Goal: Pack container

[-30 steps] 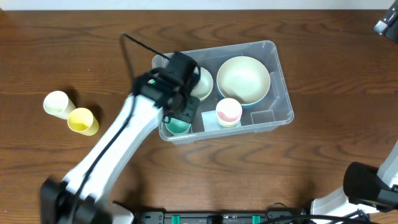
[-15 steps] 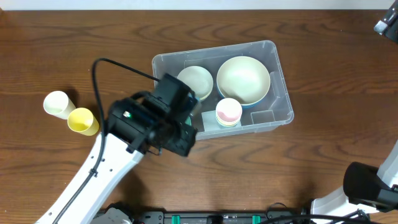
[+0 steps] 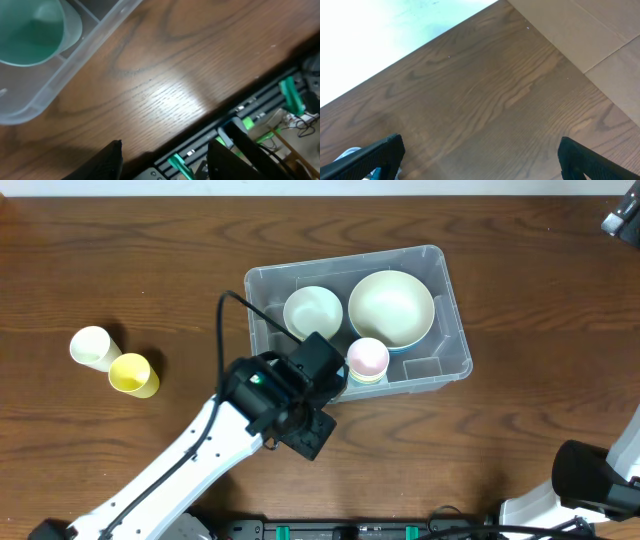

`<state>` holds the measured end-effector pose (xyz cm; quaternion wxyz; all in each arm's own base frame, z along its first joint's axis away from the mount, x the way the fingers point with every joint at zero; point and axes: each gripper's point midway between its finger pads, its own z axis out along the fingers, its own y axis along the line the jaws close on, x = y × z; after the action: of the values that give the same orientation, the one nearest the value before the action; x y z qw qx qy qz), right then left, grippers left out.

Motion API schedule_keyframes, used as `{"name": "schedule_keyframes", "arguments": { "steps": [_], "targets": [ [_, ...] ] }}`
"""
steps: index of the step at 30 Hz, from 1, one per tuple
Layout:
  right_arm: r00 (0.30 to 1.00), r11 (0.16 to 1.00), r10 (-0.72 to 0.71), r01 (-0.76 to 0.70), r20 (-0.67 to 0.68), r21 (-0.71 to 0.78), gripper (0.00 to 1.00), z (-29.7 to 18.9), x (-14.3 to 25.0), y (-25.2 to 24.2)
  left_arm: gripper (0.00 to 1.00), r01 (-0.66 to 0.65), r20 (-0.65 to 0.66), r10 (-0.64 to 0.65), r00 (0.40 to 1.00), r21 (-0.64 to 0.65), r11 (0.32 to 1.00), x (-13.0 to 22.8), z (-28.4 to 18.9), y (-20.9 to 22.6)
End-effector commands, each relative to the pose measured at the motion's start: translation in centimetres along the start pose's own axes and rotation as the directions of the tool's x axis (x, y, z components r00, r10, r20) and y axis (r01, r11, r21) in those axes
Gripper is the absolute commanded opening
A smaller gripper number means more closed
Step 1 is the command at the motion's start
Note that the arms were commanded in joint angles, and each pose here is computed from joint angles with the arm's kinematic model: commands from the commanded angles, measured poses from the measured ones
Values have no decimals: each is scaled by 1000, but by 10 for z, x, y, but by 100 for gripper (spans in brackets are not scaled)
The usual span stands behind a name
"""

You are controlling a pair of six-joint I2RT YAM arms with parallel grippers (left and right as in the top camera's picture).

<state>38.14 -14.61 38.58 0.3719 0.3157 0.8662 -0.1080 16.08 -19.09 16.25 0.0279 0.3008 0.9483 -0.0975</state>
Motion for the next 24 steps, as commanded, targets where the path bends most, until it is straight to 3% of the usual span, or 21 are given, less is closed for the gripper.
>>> {"name": "schedule_keyframes", "arguments": {
  "steps": [1, 15, 24],
  "targets": [
    [1000, 1000, 22, -22, 5, 14, 99, 0, -1, -4, 55, -14, -37, 13, 999, -25, 1000, 5, 17, 6],
    [1000, 1000, 22, -22, 5, 14, 99, 0, -1, -4, 55, -9, -105, 0, 994, -83, 996, -2, 56, 19],
    [1000, 1000, 22, -22, 5, 14, 99, 0, -1, -4, 55, -10, -101, 1, 995, -83, 997, -4, 57, 19]
  ]
}}
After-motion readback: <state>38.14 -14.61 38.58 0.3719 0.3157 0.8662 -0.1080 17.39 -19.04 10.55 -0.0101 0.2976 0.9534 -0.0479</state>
